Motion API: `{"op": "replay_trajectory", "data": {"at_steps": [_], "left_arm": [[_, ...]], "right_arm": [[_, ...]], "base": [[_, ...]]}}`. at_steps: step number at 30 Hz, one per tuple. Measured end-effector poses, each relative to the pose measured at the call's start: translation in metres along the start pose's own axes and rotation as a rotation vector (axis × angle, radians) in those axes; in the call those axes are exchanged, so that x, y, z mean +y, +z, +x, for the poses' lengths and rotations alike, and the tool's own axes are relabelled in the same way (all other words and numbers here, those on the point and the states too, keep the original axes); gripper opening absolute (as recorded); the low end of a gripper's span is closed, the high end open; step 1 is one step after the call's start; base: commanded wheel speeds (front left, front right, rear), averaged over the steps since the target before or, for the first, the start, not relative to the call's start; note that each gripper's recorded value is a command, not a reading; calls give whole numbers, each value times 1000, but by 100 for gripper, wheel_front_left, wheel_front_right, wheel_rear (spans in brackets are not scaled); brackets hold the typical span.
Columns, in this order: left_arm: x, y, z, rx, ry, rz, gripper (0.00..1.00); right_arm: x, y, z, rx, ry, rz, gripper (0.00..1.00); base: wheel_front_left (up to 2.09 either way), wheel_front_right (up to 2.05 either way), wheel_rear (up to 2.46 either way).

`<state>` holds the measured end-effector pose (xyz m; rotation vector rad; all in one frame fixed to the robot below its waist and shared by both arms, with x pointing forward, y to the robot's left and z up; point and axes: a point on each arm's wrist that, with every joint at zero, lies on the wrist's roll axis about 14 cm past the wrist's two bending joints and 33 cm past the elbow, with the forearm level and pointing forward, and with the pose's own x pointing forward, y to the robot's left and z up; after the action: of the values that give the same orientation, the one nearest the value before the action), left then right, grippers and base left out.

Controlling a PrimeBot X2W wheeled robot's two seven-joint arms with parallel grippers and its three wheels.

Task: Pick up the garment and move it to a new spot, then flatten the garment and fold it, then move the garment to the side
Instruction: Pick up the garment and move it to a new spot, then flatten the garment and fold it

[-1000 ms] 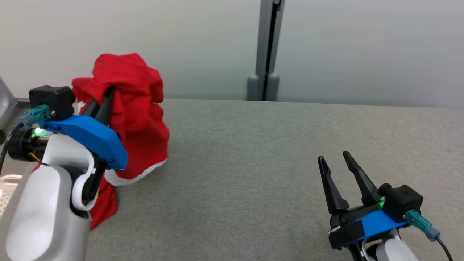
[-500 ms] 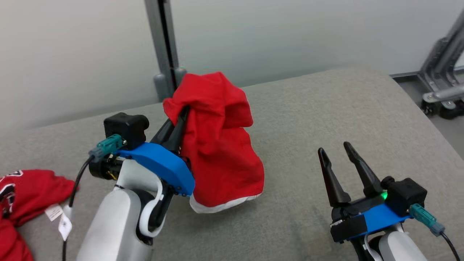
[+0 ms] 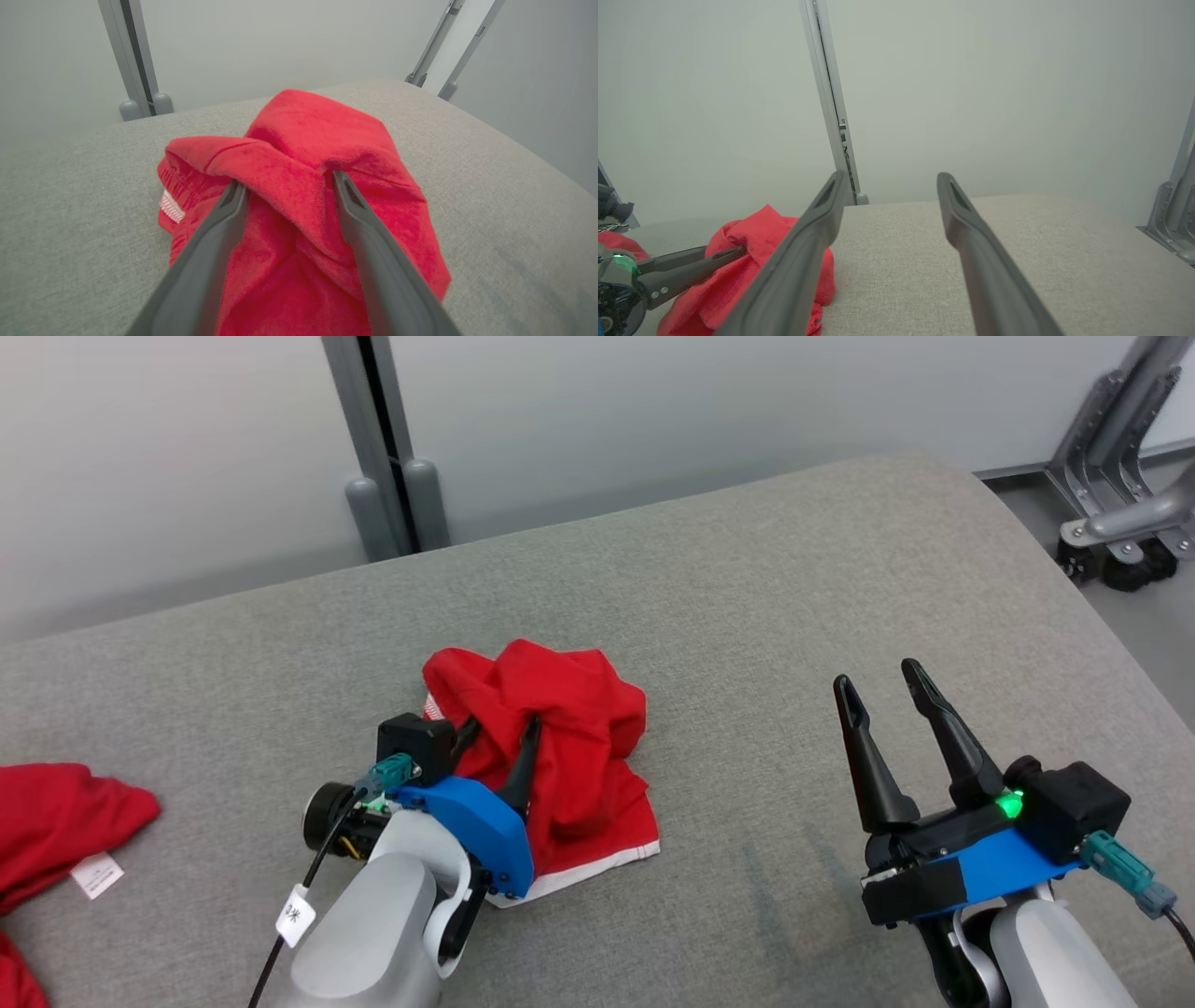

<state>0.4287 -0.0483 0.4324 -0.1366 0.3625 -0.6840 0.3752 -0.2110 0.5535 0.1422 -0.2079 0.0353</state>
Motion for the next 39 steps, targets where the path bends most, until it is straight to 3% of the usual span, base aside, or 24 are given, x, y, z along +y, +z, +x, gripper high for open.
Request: {"op": "replay_trajectory", "data": {"at_steps": [6,11,18,21,26,36,38,39], "left_arm": [[4,56,-18,-216,21,13,100],[42,102,-56,-387,142,53,100],[93,85,-122,-449,369,31,100],[94,72,-145,-458,419,25,100],[93,46,-168,-433,469,-6,100],[96,44,-179,-446,496,-5,100],[98,41,-183,-443,510,-9,100],[100,40,-186,-445,521,-14,100]], "right_arm": [[14,7,3,-26,46,17,100],[27,9,1,-32,84,24,100],[28,-2,-9,2,91,28,100],[24,-8,-15,22,76,29,100],[25,-22,-23,68,85,24,100],[36,-23,-9,67,126,13,100],[42,-49,-10,148,141,18,100],[46,-82,-21,285,149,27,100]], "base": [[0,0,0],[0,0,0],[0,0,0],[0,0,0],[0,0,0],[0,0,0],[0,0,0],[0,0,0]]}}
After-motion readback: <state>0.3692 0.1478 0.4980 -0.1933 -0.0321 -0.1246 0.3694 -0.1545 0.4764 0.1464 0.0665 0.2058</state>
